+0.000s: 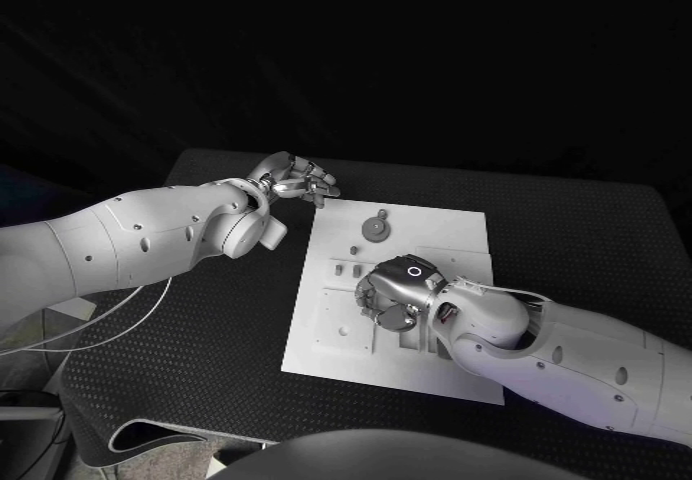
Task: Assemble the parts on the task board
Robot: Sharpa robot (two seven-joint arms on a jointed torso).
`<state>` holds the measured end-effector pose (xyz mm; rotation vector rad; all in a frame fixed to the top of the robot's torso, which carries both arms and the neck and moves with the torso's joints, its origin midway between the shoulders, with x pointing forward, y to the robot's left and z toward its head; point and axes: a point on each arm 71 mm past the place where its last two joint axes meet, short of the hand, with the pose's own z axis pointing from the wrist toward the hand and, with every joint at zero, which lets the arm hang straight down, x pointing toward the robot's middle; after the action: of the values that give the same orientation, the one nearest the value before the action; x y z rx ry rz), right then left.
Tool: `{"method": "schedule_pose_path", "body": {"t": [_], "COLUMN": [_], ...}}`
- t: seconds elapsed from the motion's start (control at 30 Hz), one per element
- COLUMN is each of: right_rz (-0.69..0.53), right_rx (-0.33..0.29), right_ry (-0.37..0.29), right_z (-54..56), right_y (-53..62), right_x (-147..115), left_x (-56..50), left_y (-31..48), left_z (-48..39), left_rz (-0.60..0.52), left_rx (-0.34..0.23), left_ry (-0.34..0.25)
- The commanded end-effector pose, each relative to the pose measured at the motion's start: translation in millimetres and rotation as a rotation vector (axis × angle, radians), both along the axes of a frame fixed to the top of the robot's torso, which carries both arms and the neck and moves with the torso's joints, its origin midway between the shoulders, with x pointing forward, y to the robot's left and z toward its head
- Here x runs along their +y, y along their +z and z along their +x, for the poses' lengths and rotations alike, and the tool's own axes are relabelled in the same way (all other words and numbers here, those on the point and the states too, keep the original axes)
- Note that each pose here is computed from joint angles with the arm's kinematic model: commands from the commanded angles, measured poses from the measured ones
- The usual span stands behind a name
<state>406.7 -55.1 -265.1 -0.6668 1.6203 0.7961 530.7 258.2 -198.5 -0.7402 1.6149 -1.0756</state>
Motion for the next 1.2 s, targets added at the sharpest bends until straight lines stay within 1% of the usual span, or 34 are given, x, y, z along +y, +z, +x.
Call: {"method": "schedule_pose_path", "body": {"t": [0.03, 0.8, 1.0, 1.2], "right_rz": [-0.028, -0.054, -0.072, -0.048], "right_rx": [0.015, 0.019, 0.033, 0.047], "right_ry": [0.019, 0.020, 0.026, 0.029], "right_z": [-1.8, 0.6, -0.1, 0.2], "right_y": [-2.5, -7.7, -9.5, -9.1], "right_x": [1.7, 4.0, 5.8, 6.6], "left_x": [-2.6, -5.2, -5.0, -4.2], "left_y": [1.8, 1.9, 2.4, 3.6], "left_z": [0.5, 0.8, 0.9, 1.3], "left_rz": [-0.008, -0.009, -0.008, -0.008], "left_rx": [-0.003, -0.001, -0.001, -0.003], "left_ry": [-0.012, -0.018, -0.018, -0.016]}}
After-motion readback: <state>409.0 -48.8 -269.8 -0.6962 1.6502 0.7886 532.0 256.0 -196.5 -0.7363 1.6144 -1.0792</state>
